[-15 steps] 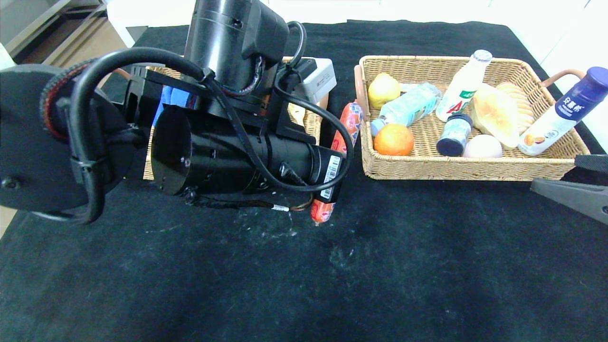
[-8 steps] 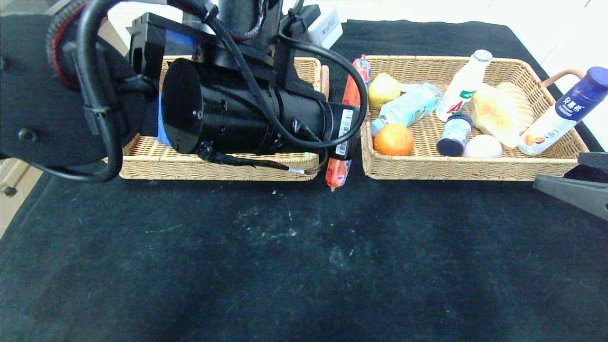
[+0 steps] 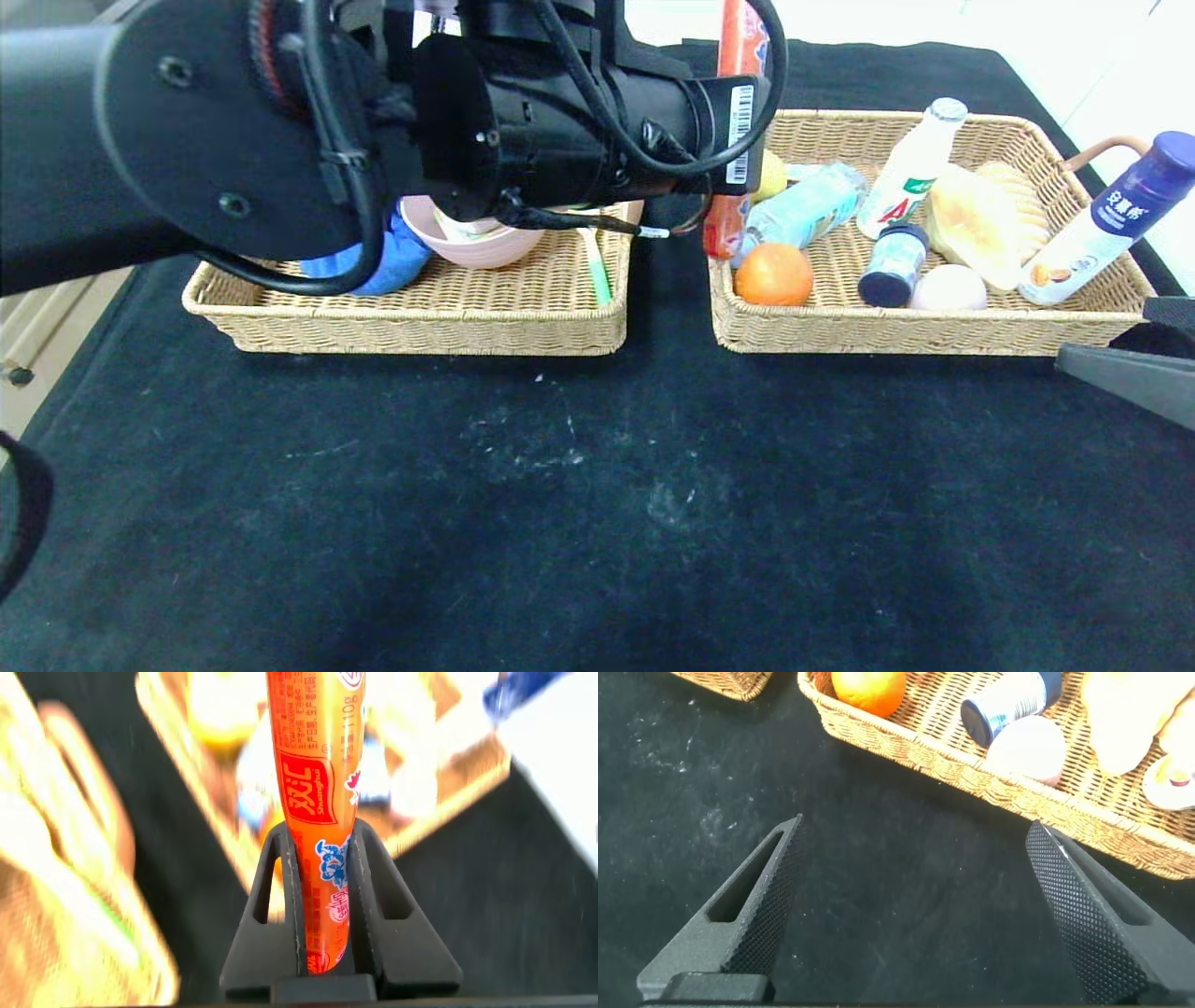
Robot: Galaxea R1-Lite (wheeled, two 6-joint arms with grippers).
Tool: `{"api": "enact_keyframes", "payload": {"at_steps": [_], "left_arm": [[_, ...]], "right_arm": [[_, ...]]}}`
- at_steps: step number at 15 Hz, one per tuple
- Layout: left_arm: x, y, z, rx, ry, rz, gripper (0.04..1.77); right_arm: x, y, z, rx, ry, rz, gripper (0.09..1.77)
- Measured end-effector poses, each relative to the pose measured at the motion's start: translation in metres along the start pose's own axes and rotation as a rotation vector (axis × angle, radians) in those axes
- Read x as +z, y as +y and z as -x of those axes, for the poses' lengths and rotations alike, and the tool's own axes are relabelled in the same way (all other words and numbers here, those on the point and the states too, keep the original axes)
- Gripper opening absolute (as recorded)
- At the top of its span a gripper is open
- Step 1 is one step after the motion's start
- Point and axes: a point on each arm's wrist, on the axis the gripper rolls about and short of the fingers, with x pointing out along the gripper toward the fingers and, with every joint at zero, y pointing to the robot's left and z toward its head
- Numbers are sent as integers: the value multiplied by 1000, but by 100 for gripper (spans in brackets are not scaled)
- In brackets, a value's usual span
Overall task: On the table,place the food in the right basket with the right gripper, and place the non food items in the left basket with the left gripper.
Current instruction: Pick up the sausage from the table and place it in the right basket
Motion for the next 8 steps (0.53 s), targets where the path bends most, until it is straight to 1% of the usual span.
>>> {"api": "enact_keyframes", "payload": {"at_steps": [3, 5, 7, 8], "left_arm": [[-7, -1, -20, -18, -75, -5, 35], [-13, -1, -29, -53, -79, -24, 35], [-20, -1, -36, -72, -69, -34, 35], [-21, 0, -39, -77, -79, -41, 35]], "right_arm": [[0, 0, 0, -1, 0, 11, 171], [-1, 0, 1, 0, -1, 13, 171], [-2, 2, 3, 6, -3, 20, 171], [-3, 4, 4, 16, -4, 29, 171]]}}
